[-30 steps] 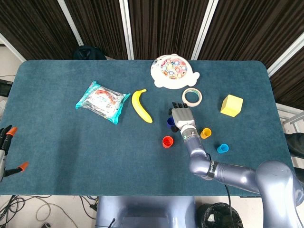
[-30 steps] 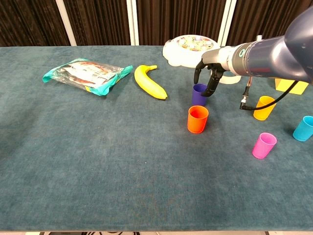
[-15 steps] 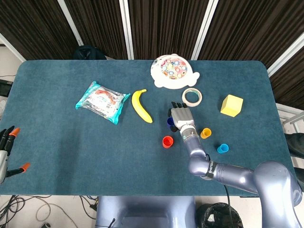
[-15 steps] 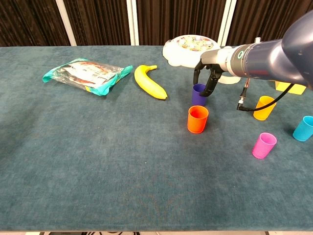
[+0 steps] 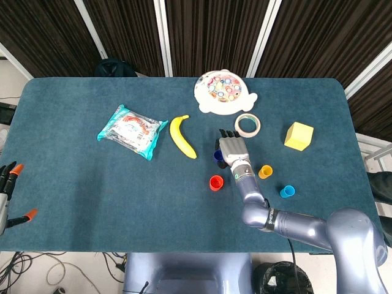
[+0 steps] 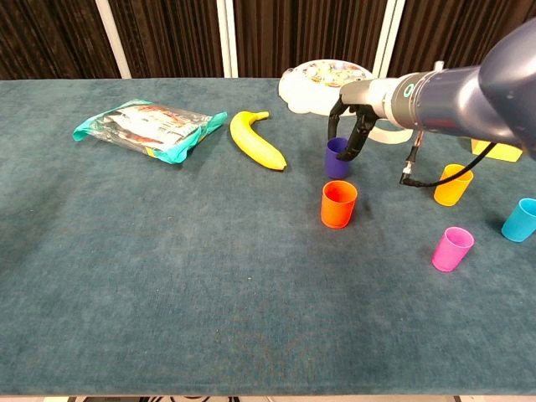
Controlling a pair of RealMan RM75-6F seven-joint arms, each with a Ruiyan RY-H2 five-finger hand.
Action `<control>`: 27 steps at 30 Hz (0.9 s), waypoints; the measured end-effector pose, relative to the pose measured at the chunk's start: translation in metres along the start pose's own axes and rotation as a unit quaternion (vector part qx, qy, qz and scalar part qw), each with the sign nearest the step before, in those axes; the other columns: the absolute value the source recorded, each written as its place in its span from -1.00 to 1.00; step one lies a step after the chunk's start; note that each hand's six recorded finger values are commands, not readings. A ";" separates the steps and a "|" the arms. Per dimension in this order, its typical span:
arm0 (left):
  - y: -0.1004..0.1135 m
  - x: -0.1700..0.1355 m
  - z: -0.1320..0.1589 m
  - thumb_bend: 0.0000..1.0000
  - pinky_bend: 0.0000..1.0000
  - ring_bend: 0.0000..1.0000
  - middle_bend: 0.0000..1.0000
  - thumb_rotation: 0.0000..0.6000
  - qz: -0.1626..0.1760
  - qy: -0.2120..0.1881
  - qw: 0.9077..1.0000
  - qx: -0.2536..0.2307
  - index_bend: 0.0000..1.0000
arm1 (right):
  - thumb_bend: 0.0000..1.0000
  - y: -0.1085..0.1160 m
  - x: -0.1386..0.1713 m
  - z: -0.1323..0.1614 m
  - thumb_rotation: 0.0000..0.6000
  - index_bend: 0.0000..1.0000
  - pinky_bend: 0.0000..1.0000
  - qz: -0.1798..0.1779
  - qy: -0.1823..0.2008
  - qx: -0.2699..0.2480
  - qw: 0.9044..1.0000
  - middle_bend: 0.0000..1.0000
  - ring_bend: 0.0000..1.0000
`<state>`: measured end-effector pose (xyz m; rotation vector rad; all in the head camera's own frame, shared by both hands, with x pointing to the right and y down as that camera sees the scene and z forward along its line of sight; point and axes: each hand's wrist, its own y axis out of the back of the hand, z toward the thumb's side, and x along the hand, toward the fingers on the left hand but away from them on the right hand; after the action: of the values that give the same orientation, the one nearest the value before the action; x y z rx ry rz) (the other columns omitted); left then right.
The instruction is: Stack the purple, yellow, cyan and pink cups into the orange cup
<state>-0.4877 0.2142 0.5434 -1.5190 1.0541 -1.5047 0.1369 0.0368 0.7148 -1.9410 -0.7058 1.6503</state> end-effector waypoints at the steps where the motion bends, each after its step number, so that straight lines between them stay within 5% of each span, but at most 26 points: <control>1: 0.000 0.000 0.000 -1.00 -0.92 -1.00 -1.00 1.00 0.001 0.000 1.000 0.000 -1.00 | -0.18 0.002 0.002 0.001 1.00 -0.12 -1.00 -0.002 0.003 0.000 1.000 -1.00 -1.00; 16: -0.001 -0.002 0.003 -1.00 -0.93 -1.00 -1.00 1.00 0.001 -0.006 1.000 0.007 -1.00 | -0.19 0.031 0.067 0.018 1.00 -0.11 -1.00 0.017 0.080 0.054 0.995 -1.00 -1.00; 27: -0.002 -0.003 0.004 -1.00 -0.93 -1.00 -1.00 1.00 0.000 -0.007 1.000 0.008 -1.00 | -0.18 0.050 0.100 0.022 1.00 -0.10 -1.00 0.028 0.097 0.044 0.994 -1.00 -1.00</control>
<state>-0.4835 0.2171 0.5440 -1.5169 1.0317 -1.4978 0.1319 0.0670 0.6048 -2.0406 -0.4992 1.4725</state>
